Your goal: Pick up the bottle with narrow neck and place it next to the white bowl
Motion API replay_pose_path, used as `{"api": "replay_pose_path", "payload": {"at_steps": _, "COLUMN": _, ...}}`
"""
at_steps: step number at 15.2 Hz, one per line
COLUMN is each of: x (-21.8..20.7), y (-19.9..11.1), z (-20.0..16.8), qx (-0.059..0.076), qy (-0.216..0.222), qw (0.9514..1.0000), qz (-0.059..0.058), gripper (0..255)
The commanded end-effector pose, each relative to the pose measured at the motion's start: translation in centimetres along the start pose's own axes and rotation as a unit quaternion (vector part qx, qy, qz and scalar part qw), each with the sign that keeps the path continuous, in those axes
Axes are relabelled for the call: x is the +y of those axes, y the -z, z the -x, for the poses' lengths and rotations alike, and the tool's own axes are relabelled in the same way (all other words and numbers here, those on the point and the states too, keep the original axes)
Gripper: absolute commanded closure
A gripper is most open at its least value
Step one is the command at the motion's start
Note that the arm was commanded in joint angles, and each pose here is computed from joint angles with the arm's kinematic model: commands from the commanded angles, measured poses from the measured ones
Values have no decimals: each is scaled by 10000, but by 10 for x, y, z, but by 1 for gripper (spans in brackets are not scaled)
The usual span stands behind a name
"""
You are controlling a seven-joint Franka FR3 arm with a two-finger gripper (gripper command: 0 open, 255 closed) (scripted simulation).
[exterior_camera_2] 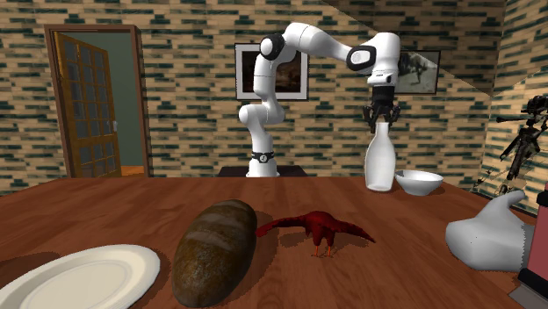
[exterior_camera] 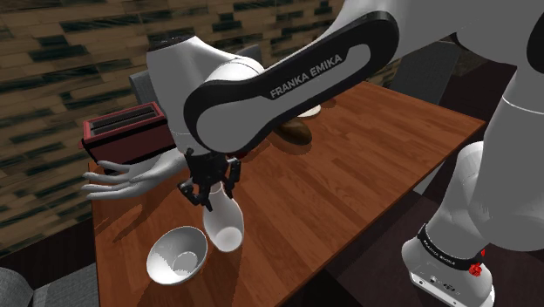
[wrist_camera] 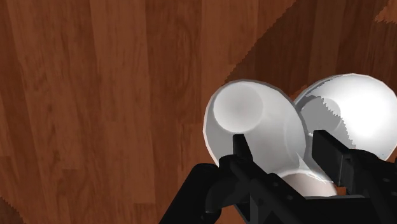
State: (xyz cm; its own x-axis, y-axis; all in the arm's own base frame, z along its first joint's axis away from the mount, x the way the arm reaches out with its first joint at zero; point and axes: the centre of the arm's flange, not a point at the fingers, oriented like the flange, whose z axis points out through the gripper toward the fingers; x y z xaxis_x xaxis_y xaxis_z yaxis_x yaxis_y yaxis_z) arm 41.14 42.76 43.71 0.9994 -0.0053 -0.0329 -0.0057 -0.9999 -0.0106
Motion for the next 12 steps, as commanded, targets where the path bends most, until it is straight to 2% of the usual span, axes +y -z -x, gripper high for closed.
{"api": "replay_pose_path", "payload": {"at_steps": 1, "x": 0, "y": -1, "z": 0, "qx": 4, "qy": 0, "qw": 10000, "qz": -3, "gripper": 255}}
{"api": "replay_pose_path", "payload": {"at_steps": 5, "x": 0, "y": -1, "z": 0, "qx": 4, "qy": 0, "qw": 10000, "qz": -3, "gripper": 255}}
{"api": "replay_pose_path", "payload": {"at_steps": 6, "x": 0, "y": -1, "z": 0, "qx": 4, "qy": 0, "qw": 10000, "qz": -3, "gripper": 0}}
{"api": "replay_pose_path", "payload": {"at_steps": 11, "x": 0, "y": -1, "z": 0, "qx": 4, "qy": 0, "qw": 10000, "qz": -3, "gripper": 0}}
{"api": "replay_pose_path", "payload": {"at_steps": 12, "x": 0, "y": 13, "z": 0, "qx": 4, "qy": 0, "qw": 10000, "qz": -3, "gripper": 0}}
